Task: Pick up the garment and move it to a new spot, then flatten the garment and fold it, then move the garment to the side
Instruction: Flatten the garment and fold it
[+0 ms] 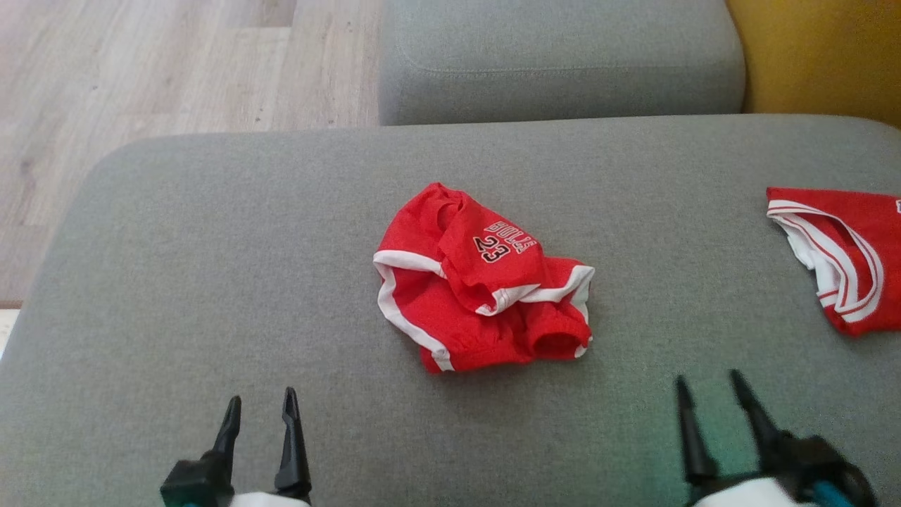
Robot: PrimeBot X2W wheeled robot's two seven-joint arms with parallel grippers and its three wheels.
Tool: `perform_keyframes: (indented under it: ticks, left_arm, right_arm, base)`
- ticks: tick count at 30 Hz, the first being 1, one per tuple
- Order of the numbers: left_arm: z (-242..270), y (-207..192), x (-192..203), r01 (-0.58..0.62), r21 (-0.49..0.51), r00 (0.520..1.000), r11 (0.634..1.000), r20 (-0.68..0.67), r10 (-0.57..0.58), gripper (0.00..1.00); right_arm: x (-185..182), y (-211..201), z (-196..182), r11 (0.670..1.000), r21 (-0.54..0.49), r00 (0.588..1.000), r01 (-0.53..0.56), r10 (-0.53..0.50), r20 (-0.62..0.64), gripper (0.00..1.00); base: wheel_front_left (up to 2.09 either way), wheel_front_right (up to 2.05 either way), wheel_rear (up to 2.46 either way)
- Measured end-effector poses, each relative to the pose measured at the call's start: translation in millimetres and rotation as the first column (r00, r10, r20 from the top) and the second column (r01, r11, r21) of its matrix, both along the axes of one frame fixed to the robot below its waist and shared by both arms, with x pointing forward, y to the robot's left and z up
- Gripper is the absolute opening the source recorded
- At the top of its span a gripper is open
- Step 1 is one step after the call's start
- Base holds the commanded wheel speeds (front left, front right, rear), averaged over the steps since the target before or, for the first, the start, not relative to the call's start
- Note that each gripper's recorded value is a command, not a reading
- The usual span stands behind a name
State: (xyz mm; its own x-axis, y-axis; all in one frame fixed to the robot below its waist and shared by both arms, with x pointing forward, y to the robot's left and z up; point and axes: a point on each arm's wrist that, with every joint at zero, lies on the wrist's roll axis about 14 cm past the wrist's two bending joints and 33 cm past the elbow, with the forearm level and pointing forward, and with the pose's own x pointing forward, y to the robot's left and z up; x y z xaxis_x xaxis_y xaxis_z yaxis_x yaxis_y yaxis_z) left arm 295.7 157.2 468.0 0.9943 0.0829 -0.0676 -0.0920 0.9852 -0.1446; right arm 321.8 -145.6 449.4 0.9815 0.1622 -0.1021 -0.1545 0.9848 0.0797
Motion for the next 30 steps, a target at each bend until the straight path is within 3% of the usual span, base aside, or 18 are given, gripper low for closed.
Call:
perform_keyframes:
  ticks: [6,10,13,20,30]
  left_arm:
    - [-5,1,4,-0.002,-0.005,1.0,1.0,-0.019,0.002,1.0]
    - [-8,-3,10,0.011,-0.009,0.999,1.0,-0.032,-0.012,1.0]
    - [-5,-6,18,0.019,-0.017,1.0,1.0,-0.022,-0.02,1.0]
    - [-7,-6,26,-0.005,-0.044,0.999,0.999,-0.035,0.003,1.0]
    - [-13,6,27,-0.058,-0.042,0.997,0.997,-0.06,0.055,1.0]
  right_arm:
    - [9,58,-4,0.978,-0.066,0.98,-0.196,0.192,-0.061,1.0]
    - [44,97,17,0.93,-0.153,0.943,-0.333,0.33,-0.043,1.0]
    - [64,108,12,0.882,-0.238,0.913,-0.407,0.392,-0.11,1.0]
    - [72,126,-29,0.766,-0.31,0.822,-0.563,0.477,-0.312,1.0]
    - [93,147,-24,0.688,-0.356,0.775,-0.632,0.551,-0.31,1.0]
  base:
    - [0.0,0.0,0.0]
    - [0.0,0.0,0.0]
    - [0.0,0.0,0.0]
    - [0.0,0.0,0.0]
    - [0.0,0.0,0.0]
